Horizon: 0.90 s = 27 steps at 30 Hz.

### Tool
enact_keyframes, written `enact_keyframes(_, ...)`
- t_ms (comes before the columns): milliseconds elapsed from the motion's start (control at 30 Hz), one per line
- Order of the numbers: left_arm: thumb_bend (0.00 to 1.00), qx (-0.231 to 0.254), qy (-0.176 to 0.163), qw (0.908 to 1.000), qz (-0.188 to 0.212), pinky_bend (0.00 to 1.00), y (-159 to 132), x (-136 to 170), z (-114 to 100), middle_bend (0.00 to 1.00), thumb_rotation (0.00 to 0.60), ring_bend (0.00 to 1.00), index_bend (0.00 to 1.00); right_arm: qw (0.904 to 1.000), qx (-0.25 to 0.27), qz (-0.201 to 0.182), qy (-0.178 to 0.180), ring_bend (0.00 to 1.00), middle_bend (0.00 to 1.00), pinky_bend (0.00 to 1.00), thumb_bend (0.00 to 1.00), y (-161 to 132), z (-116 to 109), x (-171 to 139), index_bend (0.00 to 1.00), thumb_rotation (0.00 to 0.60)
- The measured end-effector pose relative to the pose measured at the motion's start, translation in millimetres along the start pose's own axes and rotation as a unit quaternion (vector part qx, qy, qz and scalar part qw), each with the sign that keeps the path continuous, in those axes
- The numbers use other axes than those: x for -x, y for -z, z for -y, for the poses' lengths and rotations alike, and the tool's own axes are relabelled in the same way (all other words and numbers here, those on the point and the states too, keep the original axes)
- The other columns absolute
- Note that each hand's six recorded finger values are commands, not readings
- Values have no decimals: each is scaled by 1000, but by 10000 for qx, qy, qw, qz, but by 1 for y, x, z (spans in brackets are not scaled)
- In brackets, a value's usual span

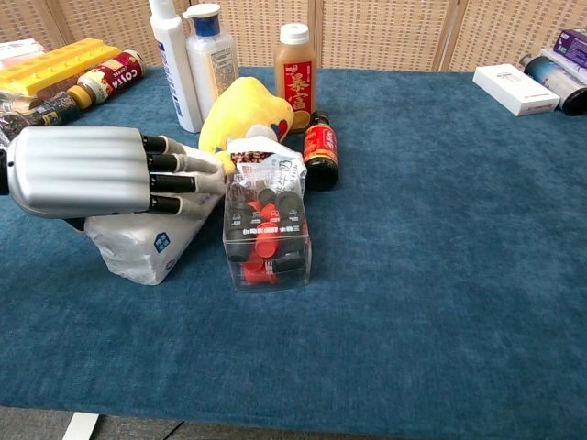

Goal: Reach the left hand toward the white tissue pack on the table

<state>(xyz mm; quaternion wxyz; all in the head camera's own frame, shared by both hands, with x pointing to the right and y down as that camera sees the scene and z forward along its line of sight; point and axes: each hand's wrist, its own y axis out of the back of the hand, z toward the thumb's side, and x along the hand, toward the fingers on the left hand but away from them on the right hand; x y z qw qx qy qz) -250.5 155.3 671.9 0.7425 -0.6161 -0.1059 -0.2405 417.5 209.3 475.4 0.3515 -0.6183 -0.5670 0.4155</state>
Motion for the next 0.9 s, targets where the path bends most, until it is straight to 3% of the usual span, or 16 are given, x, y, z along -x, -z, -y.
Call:
enact_keyframes(67,21,-28,11,10000,-22,783,-1,0,2,830,600,728,852,10000,25,-8,16,0,0,0,0,0,-1,0,0,600)
enact_keyframes(300,28,-57,-137,9996,-224,783,9,13,-9,837,600,738,859,10000,38,-15,-16,0,0,0,0,-1,0,0,0,600)
enact_keyframes(467,28,-28,-586,9961,-652,776,36,33,-41,831,600,737,858,10000,41,-54,-47,0,0,0,0,-4,2,-1,0,600)
enact_keyframes(633,29,-96,-1061,9869,-1212,775,72,55,-80,830,600,737,859,9999,46,-95,-86,0,0,0,0,-7,4,-3,0,600)
enact_keyframes(900,29,-263,-1325,9772,-1641,763,101,68,-116,825,600,737,857,9999,71,-98,-62,0,0,0,0,-8,3,-3,0,600)
